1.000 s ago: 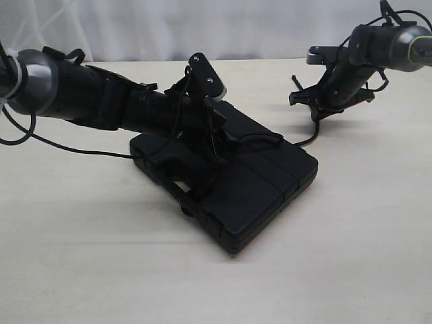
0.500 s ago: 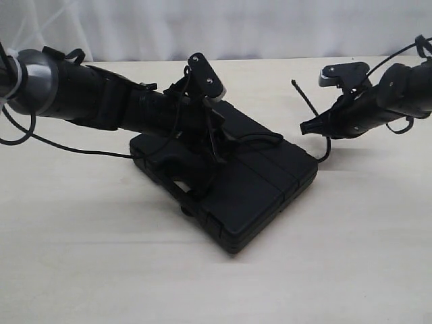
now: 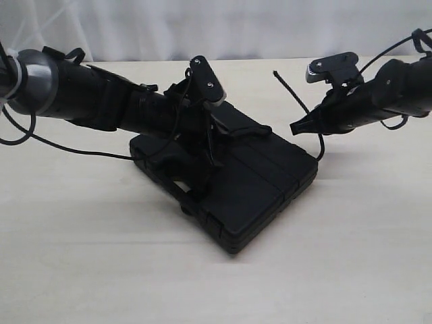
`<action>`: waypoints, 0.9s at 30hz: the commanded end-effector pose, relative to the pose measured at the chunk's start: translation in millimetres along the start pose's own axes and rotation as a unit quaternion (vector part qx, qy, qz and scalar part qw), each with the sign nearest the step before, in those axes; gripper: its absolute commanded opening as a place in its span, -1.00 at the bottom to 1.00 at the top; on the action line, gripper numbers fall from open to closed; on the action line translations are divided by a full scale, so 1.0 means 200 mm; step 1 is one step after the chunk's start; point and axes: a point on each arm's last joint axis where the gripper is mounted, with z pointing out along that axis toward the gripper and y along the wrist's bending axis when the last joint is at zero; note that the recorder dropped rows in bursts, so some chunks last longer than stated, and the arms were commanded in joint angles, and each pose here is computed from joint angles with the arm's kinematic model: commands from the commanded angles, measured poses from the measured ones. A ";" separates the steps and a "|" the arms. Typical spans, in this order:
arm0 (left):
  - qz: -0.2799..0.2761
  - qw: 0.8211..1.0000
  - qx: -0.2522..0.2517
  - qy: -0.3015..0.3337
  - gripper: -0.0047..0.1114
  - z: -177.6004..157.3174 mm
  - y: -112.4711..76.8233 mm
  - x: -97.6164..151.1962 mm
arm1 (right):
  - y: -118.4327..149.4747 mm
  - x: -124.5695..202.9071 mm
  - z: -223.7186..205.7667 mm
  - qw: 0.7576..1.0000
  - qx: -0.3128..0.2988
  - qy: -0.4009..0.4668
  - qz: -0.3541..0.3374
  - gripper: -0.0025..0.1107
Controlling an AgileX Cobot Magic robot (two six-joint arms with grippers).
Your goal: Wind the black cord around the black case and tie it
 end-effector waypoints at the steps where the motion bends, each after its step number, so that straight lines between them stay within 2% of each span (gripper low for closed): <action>1: 0.008 1.000 -0.008 -0.011 -0.92 0.00 0.02 -0.03 | 0.00 -0.03 -0.06 1.000 -0.001 -0.011 -0.016 -0.88; 3: -0.036 0.999 -0.034 -0.022 -0.92 -0.01 0.05 -0.05 | 0.00 -0.05 -0.10 0.999 0.001 -0.021 -0.027 -0.88; 7: -0.054 0.995 -0.087 -0.005 -0.92 -0.02 0.11 -0.07 | 0.02 -0.10 -0.19 0.997 -0.002 -0.035 -0.069 -0.88; 12: -0.064 0.994 -0.086 -0.015 -0.92 -0.02 0.12 -0.10 | 0.16 -0.10 -0.22 0.977 -0.039 -0.017 -0.207 -0.88; 14: -0.064 0.994 -0.087 -0.015 -0.92 -0.02 0.12 -0.10 | 0.21 -0.08 -0.22 0.970 -0.056 -0.004 -0.236 -0.88; 20: -0.068 0.990 -0.123 0.008 -0.92 -0.03 0.15 -0.07 | 0.22 -0.02 -0.23 0.972 -0.066 0.036 -0.224 -0.88; 27: -0.076 0.989 -0.125 0.008 -0.92 -0.03 0.15 -0.07 | 0.22 0.05 -0.31 0.973 -0.059 0.032 -0.220 -0.88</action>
